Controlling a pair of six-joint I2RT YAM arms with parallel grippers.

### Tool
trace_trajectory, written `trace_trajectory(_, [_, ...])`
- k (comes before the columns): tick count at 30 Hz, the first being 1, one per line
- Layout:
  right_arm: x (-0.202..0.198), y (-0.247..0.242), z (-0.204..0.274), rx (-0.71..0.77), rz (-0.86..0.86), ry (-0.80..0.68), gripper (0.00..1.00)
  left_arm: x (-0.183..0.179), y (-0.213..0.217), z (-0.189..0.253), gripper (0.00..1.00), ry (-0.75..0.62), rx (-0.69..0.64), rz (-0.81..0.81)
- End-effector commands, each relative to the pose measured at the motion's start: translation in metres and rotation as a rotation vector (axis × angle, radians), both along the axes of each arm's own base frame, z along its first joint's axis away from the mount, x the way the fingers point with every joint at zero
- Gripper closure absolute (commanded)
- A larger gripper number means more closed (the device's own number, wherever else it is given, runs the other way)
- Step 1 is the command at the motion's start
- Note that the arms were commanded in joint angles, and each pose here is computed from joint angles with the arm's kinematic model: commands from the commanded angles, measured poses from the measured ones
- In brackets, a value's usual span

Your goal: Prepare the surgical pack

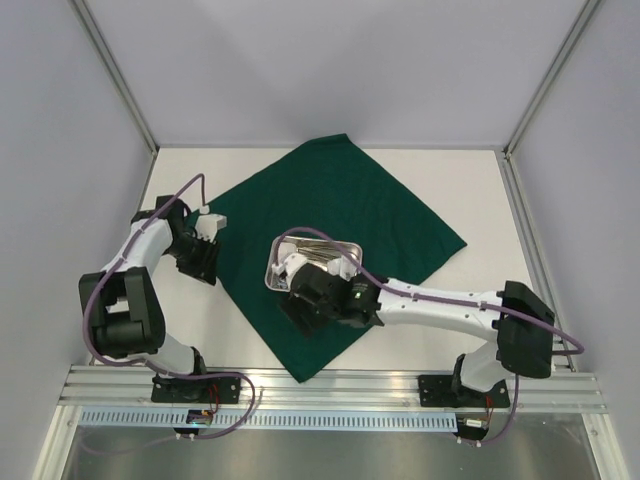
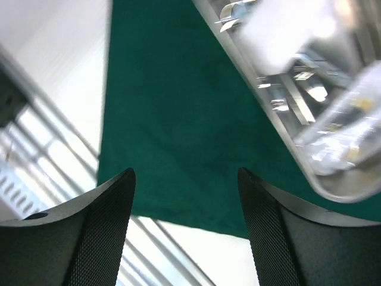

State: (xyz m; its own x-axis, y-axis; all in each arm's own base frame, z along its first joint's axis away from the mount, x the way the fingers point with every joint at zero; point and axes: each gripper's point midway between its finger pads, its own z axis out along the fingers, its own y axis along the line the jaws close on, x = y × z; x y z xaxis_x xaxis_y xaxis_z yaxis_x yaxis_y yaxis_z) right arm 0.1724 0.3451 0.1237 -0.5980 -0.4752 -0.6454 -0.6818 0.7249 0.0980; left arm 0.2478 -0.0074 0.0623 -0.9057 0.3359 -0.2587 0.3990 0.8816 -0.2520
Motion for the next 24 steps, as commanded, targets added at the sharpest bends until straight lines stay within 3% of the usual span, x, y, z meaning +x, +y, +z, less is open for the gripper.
trace_trajectory(1, [-0.056, 0.021, -0.017, -0.059, 0.319, 0.035, 0.29, -0.004, 0.006, 0.012, 0.56, -0.039, 0.034, 0.006])
trace_trajectory(6, [-0.106, 0.042, -0.038, -0.043, 0.472, 0.092, 0.29, -0.006, 0.011, 0.018, 0.55, -0.062, 0.068, 0.019])
trace_trajectory(9, [-0.115, 0.052, -0.045, -0.045, 0.474, 0.085, 0.29, -0.008, 0.012, 0.02, 0.55, -0.069, 0.075, 0.026])
trace_trajectory(15, [-0.119, 0.053, -0.073, -0.133, 0.423, 0.05, 0.28, -0.009, 0.012, 0.023, 0.55, -0.081, 0.079, 0.03])
trace_trajectory(19, [-0.104, 0.03, -0.104, -0.292, 0.321, 0.013, 0.3, -0.009, 0.012, 0.025, 0.55, -0.094, 0.08, 0.033])
trace_trajectory(22, [-0.094, 0.009, -0.121, -0.4, 0.246, -0.011, 0.41, -0.01, 0.012, 0.026, 0.55, -0.096, 0.079, 0.033])
trace_trajectory(24, [-0.092, 0.003, -0.128, -0.431, 0.22, -0.014, 0.58, -0.01, 0.012, 0.026, 0.55, -0.1, 0.079, 0.033])
